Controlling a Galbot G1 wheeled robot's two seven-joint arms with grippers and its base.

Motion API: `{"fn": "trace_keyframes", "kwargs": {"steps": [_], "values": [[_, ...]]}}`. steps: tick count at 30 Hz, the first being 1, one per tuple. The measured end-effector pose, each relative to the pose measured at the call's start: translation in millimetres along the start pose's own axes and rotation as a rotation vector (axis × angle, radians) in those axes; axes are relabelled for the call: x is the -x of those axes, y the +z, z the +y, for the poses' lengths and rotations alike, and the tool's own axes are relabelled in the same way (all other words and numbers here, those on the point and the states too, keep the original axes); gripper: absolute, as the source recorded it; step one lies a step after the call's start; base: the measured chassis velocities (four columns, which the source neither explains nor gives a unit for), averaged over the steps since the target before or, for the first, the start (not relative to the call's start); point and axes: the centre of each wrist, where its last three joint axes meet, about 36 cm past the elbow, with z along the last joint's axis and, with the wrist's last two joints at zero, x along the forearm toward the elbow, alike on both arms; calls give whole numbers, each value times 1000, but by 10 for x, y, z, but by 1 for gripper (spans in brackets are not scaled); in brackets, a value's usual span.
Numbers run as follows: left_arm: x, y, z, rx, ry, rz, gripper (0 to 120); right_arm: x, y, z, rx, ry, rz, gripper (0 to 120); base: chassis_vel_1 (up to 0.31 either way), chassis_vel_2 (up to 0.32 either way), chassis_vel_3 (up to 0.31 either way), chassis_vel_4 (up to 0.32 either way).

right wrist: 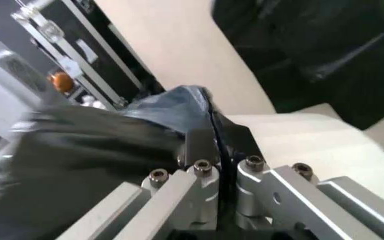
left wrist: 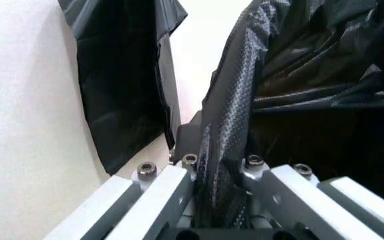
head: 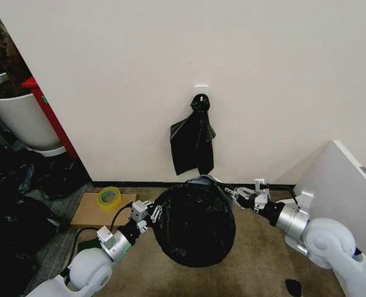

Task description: Place the garbage bag over the trash bin.

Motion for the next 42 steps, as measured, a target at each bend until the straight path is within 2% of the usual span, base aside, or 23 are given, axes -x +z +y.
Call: {"fn": "trace_keyframes", "kwargs": {"steps": [9,17,20,21,26,28,29,32,33,34,35,36,37,38,39,42], "values": [[15,-27,-3,-3,4,-11,1,11,39,-329,-64,68,44,0,0,0,0,0],[26,-19,-25,-21,-4,-8,1,3,127,-321,-80,102,13,0,0,0,0,0],[28,-16,-29,-26,-14,3,1,-14,107,-324,-81,126,-10,8,0,0,0,0],[26,-8,-37,-36,-35,25,1,-55,63,-347,-84,146,-29,15,0,0,0,0],[32,-2,-99,-90,-130,118,1,-187,-37,-335,-93,210,-75,30,0,0,0,0],[118,-26,-178,-194,-265,232,1,-307,-74,-95,-146,283,-69,43,0,0,0,0],[118,-26,-178,-194,-265,232,1,-307,-74,-95,-146,283,-69,43,0,0,0,0],[300,-70,-217,-268,-389,277,1,-306,-14,328,-197,341,-17,54,0,0,0,0],[364,-71,-232,-280,-423,286,1,-265,14,520,-198,352,-1,53,0,0,0,0],[364,-71,-232,-280,-423,286,1,-265,14,520,-198,352,-1,53,0,0,0,0],[390,-65,-243,-282,-436,289,1,-230,35,642,-195,356,12,52,0,0,0,0],[439,-53,-270,-283,-456,290,1,-146,96,898,-184,352,41,50,0,0,0,0],[478,-50,-296,-282,-461,290,1,-103,137,1033,-180,348,54,46,0,0,0,0],[478,-50,-296,-282,-461,290,1,-103,137,1033,-180,348,54,46,0,0,0,0],[537,-50,-335,-278,-461,289,1,-49,197,1207,-177,342,76,41,0,0,0,0],[635,-42,-428,-251,-447,295,1,52,312,1469,-167,347,145,27,0,0,0,0]]}}
